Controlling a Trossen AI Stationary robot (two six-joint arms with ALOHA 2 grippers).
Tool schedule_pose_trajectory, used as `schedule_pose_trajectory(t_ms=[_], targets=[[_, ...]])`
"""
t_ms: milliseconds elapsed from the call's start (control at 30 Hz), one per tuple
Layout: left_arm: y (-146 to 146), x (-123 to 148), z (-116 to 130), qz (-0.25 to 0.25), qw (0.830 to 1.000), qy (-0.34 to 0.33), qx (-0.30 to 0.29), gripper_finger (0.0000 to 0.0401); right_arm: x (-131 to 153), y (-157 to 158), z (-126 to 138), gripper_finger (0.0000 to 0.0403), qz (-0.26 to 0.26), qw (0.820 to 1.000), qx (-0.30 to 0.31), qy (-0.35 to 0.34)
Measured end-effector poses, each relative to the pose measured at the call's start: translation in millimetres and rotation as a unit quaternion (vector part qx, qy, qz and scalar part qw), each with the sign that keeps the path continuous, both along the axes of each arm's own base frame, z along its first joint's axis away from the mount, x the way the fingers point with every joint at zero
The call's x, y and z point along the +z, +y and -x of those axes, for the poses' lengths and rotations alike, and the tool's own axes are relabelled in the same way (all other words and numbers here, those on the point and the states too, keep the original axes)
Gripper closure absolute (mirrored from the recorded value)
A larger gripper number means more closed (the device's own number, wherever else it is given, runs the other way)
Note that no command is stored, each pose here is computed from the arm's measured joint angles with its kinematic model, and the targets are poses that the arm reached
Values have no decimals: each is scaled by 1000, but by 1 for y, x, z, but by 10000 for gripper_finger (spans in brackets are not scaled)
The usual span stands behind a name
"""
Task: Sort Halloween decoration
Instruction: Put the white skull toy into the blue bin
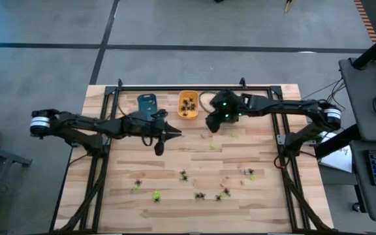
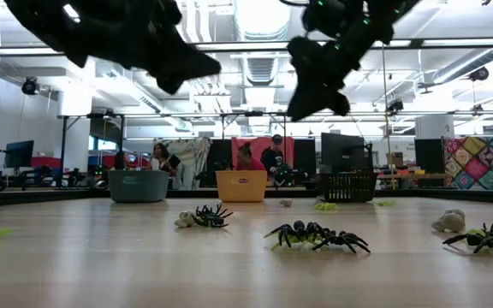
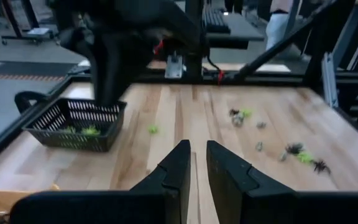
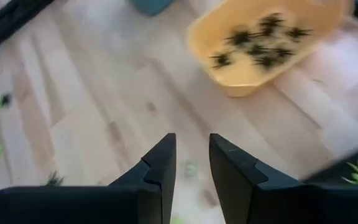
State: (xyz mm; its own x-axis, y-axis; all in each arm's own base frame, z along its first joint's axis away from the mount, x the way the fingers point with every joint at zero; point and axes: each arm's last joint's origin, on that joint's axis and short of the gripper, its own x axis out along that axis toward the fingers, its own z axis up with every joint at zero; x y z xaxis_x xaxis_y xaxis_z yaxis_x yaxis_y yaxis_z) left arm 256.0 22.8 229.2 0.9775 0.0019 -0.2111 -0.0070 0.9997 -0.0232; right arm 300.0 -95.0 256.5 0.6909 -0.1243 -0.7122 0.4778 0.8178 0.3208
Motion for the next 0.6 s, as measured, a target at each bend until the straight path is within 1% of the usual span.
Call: schedule_pose_trajectory(t_ms=[100,233,467,600], targets=[[-1,14,12,8,1000,-12,3,365,3,8,-17,316,7,999,36,29],[-3,27,29,22,999,-36,7,365,-3,16,-36,316,10,994,73,77],[-5,36,48,28,999,-46,9,365,-21,19,-58,316,-1,977,116,180],[-5,37,51,28,999,-43,9,365,-32,17,-67,316,-1,970,124,208]])
